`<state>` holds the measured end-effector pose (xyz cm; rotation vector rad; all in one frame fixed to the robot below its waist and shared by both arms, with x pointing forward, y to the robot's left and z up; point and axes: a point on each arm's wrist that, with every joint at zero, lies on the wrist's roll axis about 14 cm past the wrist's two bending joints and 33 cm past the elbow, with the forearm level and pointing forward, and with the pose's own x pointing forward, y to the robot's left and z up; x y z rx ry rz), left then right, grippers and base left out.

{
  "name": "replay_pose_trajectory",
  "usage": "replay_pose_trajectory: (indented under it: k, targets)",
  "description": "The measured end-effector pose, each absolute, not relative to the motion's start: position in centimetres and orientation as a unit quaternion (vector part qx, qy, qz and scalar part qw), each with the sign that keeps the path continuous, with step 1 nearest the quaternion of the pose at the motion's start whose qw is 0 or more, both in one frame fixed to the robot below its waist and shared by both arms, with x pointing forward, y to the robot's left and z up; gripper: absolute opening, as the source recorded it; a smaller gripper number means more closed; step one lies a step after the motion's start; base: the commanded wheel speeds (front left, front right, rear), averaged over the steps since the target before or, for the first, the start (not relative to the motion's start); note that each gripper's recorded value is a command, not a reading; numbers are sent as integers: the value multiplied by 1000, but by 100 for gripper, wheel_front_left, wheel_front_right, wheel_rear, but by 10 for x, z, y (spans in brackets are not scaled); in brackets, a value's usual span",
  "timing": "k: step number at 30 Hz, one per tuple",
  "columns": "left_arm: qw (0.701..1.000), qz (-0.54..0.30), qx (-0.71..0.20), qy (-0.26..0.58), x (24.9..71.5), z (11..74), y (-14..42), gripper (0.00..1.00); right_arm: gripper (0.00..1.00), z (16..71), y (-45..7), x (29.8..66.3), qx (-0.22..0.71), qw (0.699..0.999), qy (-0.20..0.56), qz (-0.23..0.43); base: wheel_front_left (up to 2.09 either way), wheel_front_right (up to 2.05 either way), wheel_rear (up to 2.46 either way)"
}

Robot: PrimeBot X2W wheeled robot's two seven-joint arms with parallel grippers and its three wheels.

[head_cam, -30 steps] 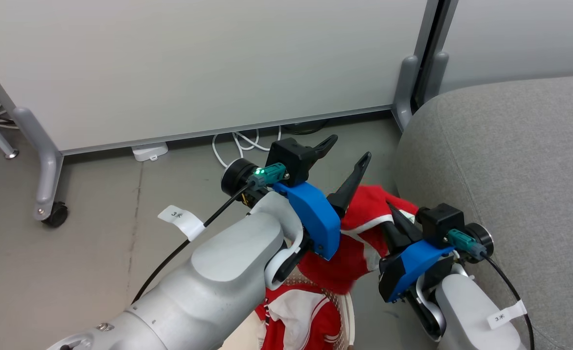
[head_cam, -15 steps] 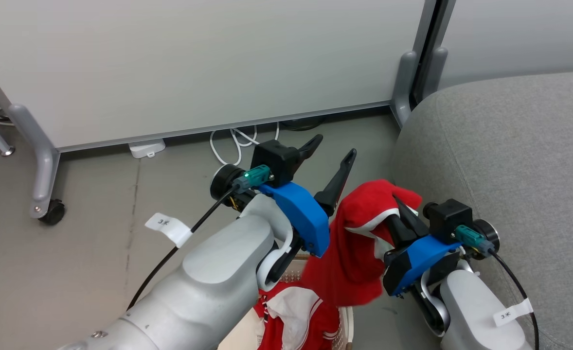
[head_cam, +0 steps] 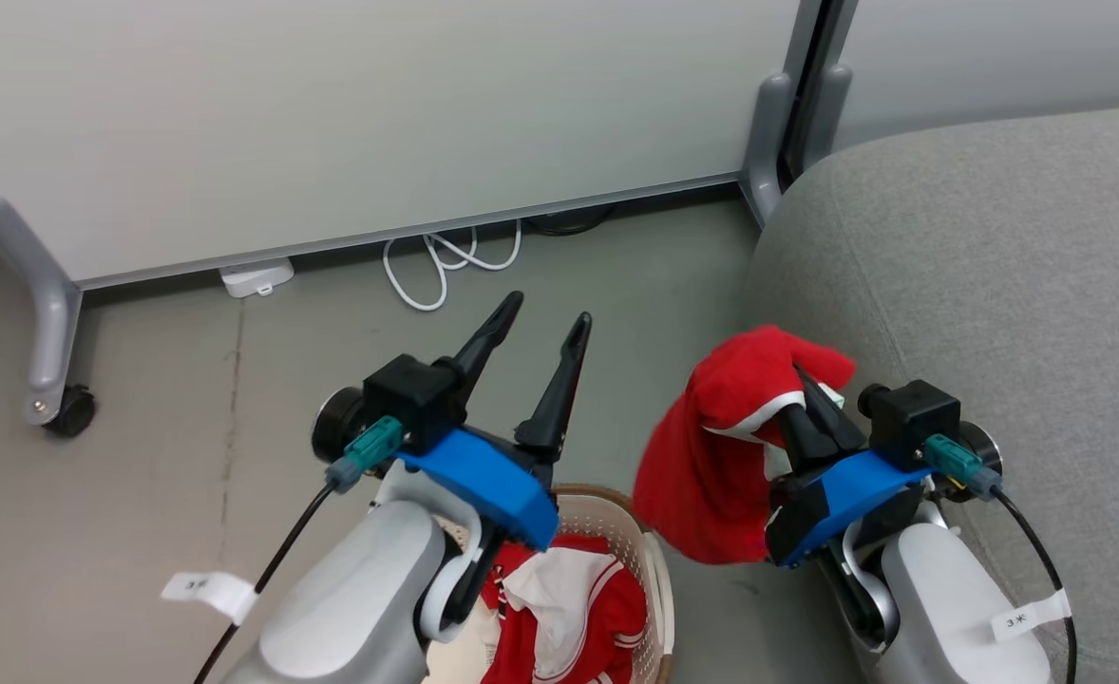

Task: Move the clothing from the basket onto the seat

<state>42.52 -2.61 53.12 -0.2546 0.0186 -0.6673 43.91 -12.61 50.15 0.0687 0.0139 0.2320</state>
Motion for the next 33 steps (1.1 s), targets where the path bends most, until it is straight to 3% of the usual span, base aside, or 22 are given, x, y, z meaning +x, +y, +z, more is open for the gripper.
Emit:
replay_pose_trajectory:
  k: [16,33]
  targets:
    - [943,-321,-85,17,410,487,-2,100,0,510,-172,413,35,998,-1,56,0,0,0]
    - [914,-396,-87,26,393,477,-56,100,0,509,-231,368,27,999,4,-35,0,0,0]
